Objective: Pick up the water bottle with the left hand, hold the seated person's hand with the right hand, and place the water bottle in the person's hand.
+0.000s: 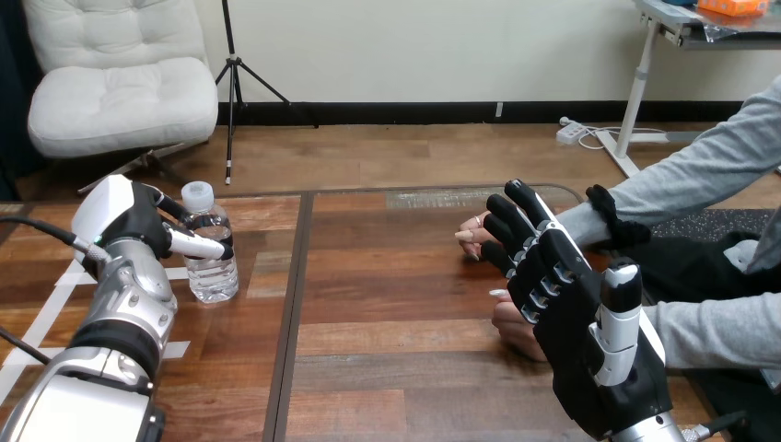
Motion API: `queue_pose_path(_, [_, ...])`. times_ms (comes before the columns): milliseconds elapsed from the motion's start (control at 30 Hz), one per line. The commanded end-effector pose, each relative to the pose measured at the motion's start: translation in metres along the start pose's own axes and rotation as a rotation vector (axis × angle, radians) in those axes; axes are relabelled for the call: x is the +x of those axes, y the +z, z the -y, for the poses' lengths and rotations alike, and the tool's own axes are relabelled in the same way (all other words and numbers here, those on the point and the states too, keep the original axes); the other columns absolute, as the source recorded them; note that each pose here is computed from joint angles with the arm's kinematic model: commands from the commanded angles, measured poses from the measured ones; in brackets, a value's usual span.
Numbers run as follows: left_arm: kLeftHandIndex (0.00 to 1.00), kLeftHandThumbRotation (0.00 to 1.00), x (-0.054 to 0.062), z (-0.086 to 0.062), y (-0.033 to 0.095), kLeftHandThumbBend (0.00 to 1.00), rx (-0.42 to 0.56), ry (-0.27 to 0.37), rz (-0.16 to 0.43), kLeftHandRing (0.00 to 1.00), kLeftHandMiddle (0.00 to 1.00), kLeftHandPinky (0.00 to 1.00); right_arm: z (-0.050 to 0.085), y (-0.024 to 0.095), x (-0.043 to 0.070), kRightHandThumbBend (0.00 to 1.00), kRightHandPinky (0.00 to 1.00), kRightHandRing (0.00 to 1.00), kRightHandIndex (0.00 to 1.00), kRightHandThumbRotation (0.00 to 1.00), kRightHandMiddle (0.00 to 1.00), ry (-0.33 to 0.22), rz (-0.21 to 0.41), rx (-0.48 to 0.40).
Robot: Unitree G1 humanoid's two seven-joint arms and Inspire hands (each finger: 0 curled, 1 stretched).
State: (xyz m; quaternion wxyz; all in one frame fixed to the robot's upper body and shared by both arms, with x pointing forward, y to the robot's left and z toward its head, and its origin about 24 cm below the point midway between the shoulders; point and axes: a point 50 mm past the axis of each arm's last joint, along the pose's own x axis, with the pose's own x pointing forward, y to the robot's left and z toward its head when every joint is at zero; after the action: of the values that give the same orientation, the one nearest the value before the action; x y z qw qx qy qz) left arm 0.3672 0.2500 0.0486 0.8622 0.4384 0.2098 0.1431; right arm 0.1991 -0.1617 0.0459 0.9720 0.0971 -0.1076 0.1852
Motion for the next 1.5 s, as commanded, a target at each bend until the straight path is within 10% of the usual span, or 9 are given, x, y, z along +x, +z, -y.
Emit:
queue_pose_path(0, [0.49,0.0,0.0035,-0.0171,0.0252,0.71,-0.037,0.055,0.091,0.44,0.51,0.36,-0.0027,0.015,0.0094,0.98,1.0,0.99,0.98,1.0,0.97,0.028,0.078,-0.026])
queue_pose_path(1467, [0.48,0.0,0.0033,-0.0173,0.0239,0.68,-0.069,0.039,0.137,0.57,0.61,0.49,-0.0024,0.0143,0.0096,0.97,1.0,0.99,0.98,1.0,0.97,0.029,0.08,-0.022])
